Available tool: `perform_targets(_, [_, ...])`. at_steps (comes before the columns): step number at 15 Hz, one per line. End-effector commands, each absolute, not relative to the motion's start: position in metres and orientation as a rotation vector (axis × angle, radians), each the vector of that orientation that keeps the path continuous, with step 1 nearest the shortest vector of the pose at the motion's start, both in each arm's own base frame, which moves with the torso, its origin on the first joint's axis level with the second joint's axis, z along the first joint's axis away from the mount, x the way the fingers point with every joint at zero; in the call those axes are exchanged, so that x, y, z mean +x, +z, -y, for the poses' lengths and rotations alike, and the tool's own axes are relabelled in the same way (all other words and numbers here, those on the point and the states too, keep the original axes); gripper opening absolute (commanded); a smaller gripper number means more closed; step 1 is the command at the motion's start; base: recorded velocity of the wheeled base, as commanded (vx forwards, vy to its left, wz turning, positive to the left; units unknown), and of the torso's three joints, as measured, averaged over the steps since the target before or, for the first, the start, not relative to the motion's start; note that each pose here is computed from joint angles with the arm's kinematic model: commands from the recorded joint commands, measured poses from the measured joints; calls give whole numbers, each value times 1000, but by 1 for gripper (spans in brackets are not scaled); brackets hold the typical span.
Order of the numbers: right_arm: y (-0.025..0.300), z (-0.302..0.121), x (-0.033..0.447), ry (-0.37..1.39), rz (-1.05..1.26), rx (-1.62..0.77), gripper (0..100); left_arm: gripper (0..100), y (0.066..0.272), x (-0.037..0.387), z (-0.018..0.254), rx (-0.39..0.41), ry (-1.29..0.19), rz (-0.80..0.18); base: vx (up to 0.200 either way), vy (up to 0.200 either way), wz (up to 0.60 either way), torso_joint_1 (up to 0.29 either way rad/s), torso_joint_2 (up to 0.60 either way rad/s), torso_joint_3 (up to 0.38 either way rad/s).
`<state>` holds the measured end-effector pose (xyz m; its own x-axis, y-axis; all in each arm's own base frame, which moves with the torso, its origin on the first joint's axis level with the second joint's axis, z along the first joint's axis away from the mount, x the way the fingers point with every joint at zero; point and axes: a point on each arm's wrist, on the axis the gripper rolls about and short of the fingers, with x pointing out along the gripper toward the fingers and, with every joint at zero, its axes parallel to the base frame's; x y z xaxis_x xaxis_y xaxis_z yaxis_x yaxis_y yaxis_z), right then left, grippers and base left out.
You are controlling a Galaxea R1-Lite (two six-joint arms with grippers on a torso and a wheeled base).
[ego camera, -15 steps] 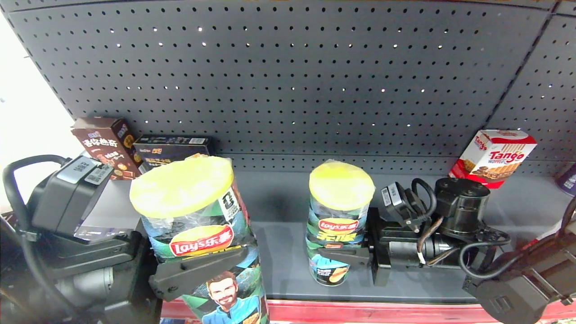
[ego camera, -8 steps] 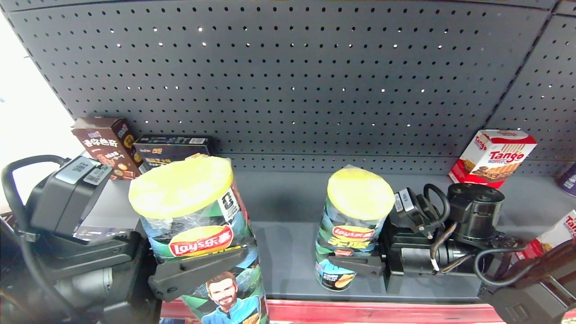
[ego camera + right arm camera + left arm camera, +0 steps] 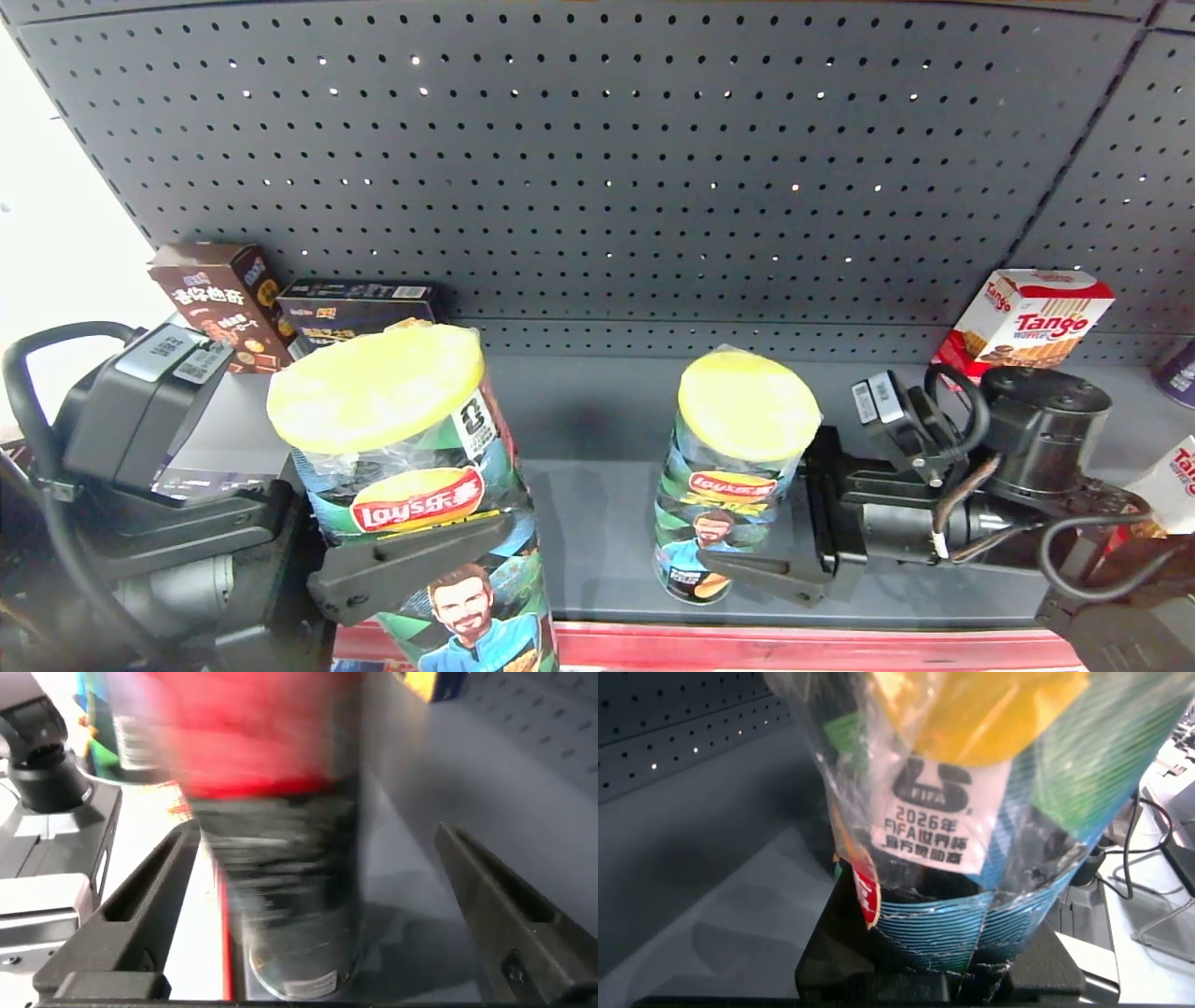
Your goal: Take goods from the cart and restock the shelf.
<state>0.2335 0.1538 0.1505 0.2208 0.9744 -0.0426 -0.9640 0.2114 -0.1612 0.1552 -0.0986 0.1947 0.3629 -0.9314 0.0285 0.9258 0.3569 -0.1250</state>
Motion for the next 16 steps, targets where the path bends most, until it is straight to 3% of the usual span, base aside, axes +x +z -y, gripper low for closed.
perform_targets(1, [167,-136,214,1314,123,-174,100,0,195,155,99,-127,-1200,-50,0,0,0,0,0,0])
perform_targets(7, [194,-79,159,1171,194,-198,100,0,196,155,99,-125,-1203,-44,0,0,0,0,0,0])
perform_targets(12, [226,-23,85,878,254,-168,100,0,200,149,95,-122,-1202,-15,0,0,0,0,0,0])
perform_targets(16, [201,-11,31,649,215,-116,100,0,201,147,96,-121,-1212,-9,0,0,0,0,0,0])
